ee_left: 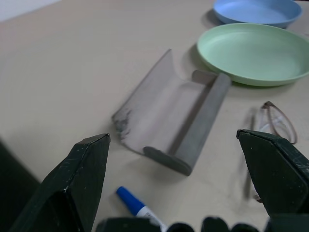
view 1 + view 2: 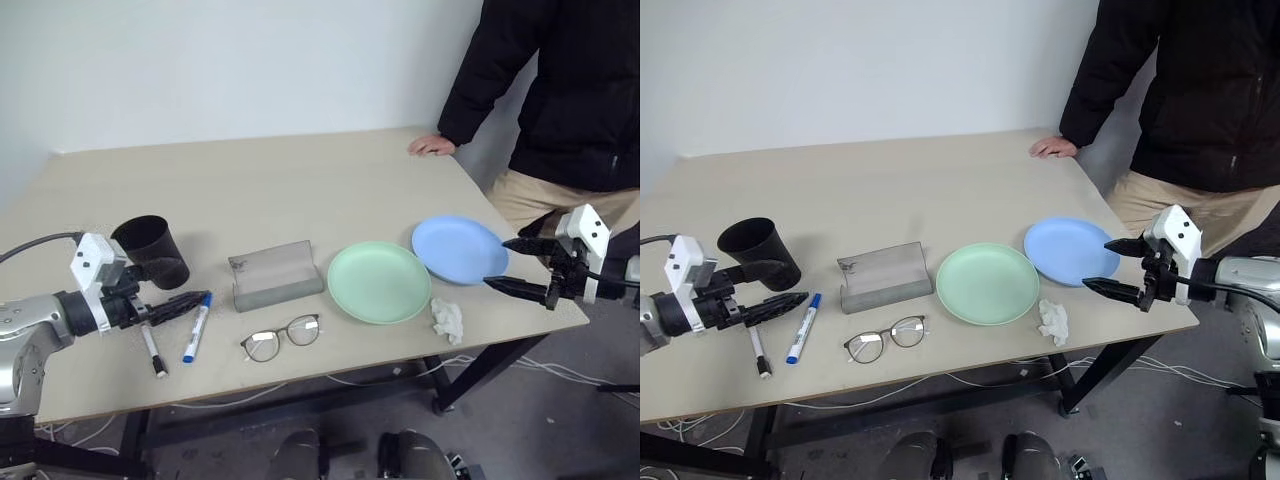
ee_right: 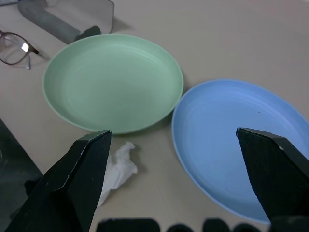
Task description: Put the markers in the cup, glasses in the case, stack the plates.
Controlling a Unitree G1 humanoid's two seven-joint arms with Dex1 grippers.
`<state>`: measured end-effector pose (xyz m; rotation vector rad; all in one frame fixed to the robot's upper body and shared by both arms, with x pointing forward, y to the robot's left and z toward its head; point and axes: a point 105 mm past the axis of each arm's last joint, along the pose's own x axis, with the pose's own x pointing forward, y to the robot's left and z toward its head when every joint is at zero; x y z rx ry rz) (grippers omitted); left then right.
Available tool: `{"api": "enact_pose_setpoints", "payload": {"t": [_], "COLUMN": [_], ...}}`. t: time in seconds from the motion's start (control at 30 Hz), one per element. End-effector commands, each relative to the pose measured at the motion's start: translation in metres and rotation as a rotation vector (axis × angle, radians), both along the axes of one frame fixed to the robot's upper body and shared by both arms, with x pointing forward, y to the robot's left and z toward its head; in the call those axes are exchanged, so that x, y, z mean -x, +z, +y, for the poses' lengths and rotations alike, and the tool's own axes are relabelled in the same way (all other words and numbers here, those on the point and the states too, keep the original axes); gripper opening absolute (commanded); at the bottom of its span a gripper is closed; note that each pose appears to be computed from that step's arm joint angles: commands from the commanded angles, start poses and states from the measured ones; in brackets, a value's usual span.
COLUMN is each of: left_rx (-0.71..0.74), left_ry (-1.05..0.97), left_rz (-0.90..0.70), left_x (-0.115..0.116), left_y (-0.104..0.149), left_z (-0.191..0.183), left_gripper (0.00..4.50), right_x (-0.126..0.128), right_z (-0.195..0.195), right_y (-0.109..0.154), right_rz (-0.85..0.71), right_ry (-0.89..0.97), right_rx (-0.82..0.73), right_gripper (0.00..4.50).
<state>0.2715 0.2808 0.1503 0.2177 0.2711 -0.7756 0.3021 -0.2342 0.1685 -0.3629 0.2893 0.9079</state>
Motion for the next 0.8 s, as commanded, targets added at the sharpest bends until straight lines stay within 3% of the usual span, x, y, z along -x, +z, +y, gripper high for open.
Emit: {"api": "enact_pose_setpoints", "payload": {"t": [0.03, 0.3, 0.8], "left_rx": [-0.043, -0.061, 0.002], "left_ry": [-0.046, -0.075, -0.003], "left_rz": [-0.06, -0.067, -0.109], "left_x": [0.003, 0.007, -0.006], "left_y": [0.019, 0.021, 0.016], "left_z": [-0.008, -0.018, -0.019], "left_gripper": [4.47, 4.47, 4.47], "right_x": [0.001, 0.0, 0.001], "right_z": [0.002, 0.01, 0.037], "right_y": [0.009, 0.005, -0.055], "right_rz": [-0.024, -0.007, 0.165], "right_ry": [0.001, 0.011, -0.073], "right_rx": [0.01, 0.009, -0.013], "right_gripper": [4.5, 4.5, 4.5]}}
